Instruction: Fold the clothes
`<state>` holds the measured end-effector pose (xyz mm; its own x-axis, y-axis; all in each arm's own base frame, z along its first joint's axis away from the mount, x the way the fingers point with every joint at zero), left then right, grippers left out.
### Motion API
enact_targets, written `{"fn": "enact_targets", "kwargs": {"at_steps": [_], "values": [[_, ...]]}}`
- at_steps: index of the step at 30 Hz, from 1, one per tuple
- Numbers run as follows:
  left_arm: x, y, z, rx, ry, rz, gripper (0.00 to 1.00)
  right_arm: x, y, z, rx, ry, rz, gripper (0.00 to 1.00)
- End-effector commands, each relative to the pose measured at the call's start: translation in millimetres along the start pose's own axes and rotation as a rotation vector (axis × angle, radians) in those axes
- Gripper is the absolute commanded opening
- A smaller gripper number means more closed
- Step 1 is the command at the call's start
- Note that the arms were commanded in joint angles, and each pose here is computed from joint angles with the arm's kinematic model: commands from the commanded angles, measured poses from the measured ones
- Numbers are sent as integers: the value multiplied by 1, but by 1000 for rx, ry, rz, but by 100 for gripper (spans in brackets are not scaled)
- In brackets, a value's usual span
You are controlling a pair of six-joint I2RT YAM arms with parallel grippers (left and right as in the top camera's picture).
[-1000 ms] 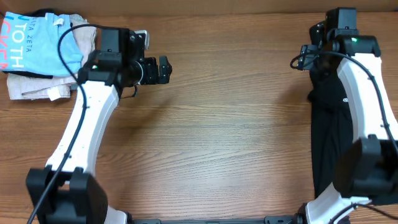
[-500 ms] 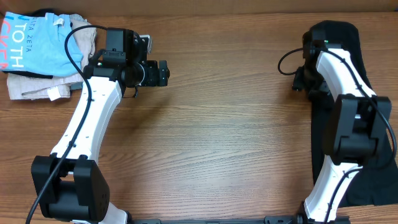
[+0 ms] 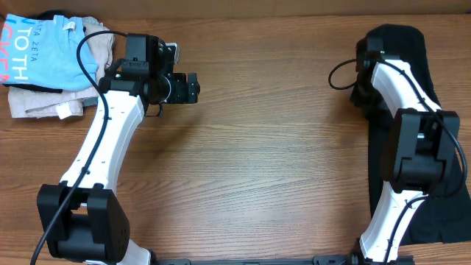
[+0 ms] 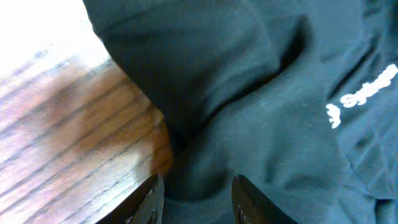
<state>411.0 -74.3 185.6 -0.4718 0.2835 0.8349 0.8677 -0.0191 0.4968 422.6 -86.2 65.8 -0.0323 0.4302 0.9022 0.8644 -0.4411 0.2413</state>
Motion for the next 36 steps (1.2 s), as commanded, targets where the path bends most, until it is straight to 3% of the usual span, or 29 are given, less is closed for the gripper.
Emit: {"fn": "enact_targets", "kwargs": {"at_steps": [1, 4, 6, 10, 17, 20, 24, 30, 35, 36], "values": [[0, 4, -4, -31, 11, -7, 92, -15, -14, -4, 9, -32, 28, 40], [0, 4, -1, -31, 28, -7, 91, -20, -19, -4, 15, -37, 40, 39], [0, 4, -1, -31, 28, -8, 90, -19, -20, -4, 15, -37, 40, 33], [1, 7, -1, -36, 29, -20, 83, -15, -18, -2, 13, -14, 47, 4], [20, 32, 6, -35, 63, -93, 52, 33, -4, 4, 15, 104, 53, 4], [42, 51, 7, -21, 62, -140, 47, 79, -1, 19, 84, 274, 64, 4], [82, 80, 3, -29, 77, -224, 48, 152, -14, 51, 197, 506, 91, 4], [129, 109, 6, -46, 141, -336, 61, 228, -87, 123, 462, 630, 98, 4], [140, 108, 28, -58, 270, -324, 70, 289, -197, 192, 763, 766, 84, 4], [140, 106, 32, -61, 289, -315, 72, 301, -221, 202, 809, 783, 78, 8]]}}
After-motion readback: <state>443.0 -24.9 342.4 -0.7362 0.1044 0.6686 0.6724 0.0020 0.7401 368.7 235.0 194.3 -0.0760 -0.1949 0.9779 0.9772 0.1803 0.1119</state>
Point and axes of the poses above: each gripper's point midway between its finger pads, its own x axis back along the fingers, its own z axis along the line the jaws close on, y = z × x, the point moved 4 cm from there along x, back along the fingers, and after that the axes turned 3 degrees about -x, right-handed, at the moved point
